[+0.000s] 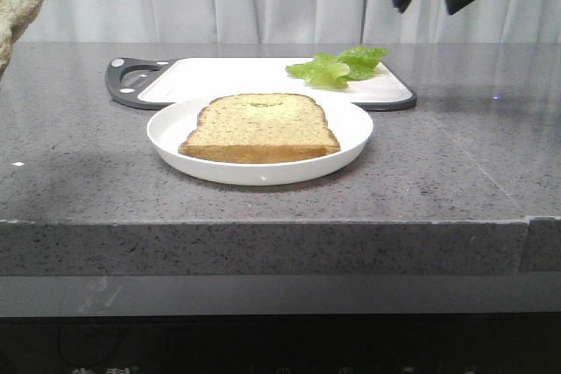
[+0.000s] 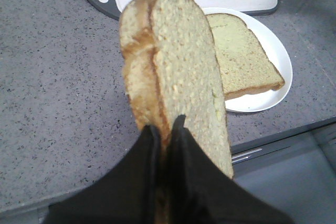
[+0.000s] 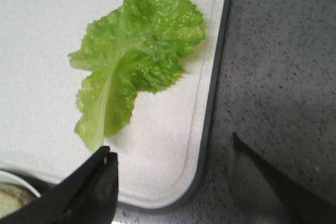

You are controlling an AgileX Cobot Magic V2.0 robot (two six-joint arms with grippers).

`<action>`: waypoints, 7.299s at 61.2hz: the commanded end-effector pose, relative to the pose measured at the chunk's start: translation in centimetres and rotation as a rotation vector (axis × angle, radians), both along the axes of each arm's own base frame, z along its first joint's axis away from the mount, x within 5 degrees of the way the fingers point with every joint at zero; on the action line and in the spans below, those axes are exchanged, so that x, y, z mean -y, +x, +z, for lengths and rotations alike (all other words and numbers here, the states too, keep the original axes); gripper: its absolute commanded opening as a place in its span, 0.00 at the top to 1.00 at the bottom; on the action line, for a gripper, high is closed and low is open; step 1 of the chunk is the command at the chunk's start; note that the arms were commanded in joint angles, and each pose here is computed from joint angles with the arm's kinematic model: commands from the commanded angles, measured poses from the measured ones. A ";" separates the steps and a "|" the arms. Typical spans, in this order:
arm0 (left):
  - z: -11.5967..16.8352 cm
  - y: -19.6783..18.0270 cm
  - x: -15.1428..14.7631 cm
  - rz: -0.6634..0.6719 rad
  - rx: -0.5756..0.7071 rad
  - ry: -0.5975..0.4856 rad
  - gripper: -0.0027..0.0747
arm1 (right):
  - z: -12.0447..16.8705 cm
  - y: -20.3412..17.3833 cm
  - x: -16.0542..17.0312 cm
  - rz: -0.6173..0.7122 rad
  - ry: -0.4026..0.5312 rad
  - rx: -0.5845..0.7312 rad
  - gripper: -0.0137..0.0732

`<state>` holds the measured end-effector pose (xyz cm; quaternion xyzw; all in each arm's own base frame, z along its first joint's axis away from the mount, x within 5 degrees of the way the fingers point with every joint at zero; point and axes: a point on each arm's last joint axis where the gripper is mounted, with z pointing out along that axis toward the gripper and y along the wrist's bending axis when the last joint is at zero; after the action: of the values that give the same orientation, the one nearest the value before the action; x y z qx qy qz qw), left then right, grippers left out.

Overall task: Left arm grabs bread, right arm adds lettuce
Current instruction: 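Reach the right gripper to the lettuce leaf and grasp it, then carry the lettuce over the bottom slice and release it with the right gripper, then withdraw the right gripper away from the plate, then lower the held bread slice onto the lettuce with the left gripper, then open the left gripper and lift it away from the sandwich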

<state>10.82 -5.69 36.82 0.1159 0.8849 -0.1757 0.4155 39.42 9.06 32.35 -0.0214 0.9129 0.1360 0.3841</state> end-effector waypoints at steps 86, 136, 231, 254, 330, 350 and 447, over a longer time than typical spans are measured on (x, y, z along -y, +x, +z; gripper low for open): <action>1.5 0.2 0.2 0.005 0.095 -0.060 0.99 | 2.1 8.3 -1.5 0.120 0.286 0.051 0.96; 1.5 0.2 0.2 0.005 0.095 -0.060 0.99 | 0.2 -6.4 -4.3 0.908 0.297 0.345 0.96; 1.5 0.2 0.2 0.005 0.095 -0.060 0.99 | 3.6 -12.2 -1.9 0.528 0.084 0.162 0.41; 1.5 0.2 0.2 0.005 0.095 -0.060 0.99 | 8.5 -21.6 4.1 0.103 -0.108 0.073 0.50; 1.7 4.2 4.9 -0.199 0.090 -0.352 0.99 | 5.1 -30.0 6.3 0.063 -0.106 0.110 0.50; 1.1 11.6 7.5 -0.232 -0.058 -0.403 0.99 | 5.2 -29.9 6.2 0.061 -0.103 0.126 0.50; -8.9 21.6 7.9 -0.401 -0.450 -0.731 0.45 | 5.3 -29.8 6.3 0.058 -0.110 0.135 0.50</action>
<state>32.76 -13.68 24.95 0.0751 0.8203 -0.5448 0.1573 9.29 2.85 36.58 -0.0793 0.9076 0.0988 0.4002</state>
